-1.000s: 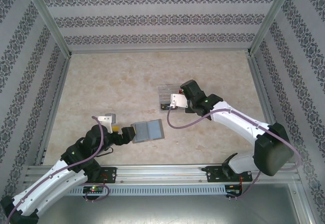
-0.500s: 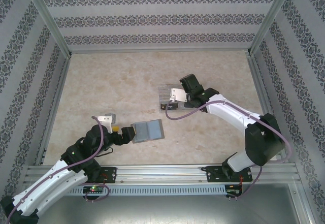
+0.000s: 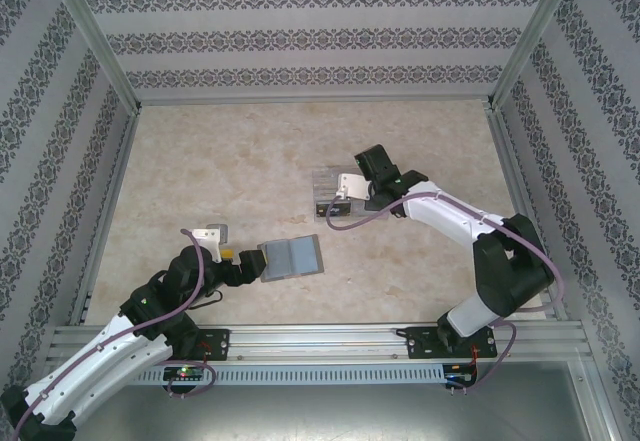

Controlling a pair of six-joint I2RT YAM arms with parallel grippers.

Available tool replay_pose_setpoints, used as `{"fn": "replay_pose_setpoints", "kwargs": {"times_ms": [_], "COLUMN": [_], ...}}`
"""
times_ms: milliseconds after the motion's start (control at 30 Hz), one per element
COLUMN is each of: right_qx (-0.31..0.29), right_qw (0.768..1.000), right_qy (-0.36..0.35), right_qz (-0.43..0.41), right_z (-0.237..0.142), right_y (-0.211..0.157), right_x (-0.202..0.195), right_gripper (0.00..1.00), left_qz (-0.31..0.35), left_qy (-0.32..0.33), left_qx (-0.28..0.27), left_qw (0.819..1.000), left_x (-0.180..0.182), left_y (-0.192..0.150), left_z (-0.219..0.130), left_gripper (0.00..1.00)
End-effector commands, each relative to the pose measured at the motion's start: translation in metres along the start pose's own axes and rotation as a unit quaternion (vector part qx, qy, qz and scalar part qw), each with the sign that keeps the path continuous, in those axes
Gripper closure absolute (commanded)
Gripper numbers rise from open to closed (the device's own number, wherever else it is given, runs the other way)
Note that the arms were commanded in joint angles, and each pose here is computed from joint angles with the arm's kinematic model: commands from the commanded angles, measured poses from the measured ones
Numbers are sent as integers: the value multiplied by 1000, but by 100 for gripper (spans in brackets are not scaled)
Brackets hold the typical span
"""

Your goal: Take the credit cards out of the card holder

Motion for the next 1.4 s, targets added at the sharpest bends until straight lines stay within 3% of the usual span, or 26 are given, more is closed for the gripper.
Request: {"fn": "replay_pose_setpoints", "kwargs": {"times_ms": [0, 300, 1033, 1367], "right_qx": [1, 24, 32, -8], "right_qw": [1000, 994, 989, 977], "right_qy": [-22, -71, -75, -114], "right_qz": [20, 74, 121, 180], "right_z": [1, 3, 19, -18], "right_y": [2, -1, -2, -4], "right_x": [-17, -45, -48, -61], "right_gripper": [69, 67, 64, 60], "left_qz": [6, 6, 8, 9], "left_qy": [19, 20, 23, 26], "left_qx": [-3, -3, -4, -5], "left_qw": [1000, 1000, 1000, 1000], "left_x": [9, 9, 10, 11], "left_y": [-2, -2, -2, -2], "left_z": [1, 1, 1, 1], "left_gripper": [0, 0, 0, 0]}}
Point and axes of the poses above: each hand's point on the last joint's axis, 136 mm out from that joint toward the fingers, its own z axis out along the fingers, its own x axis along the line the jaws close on, y = z × x, the point moved 4 cm from there along -z, back along the fingers, and after that the axes turned 10 degrees about -z, right-handed, at the moved point
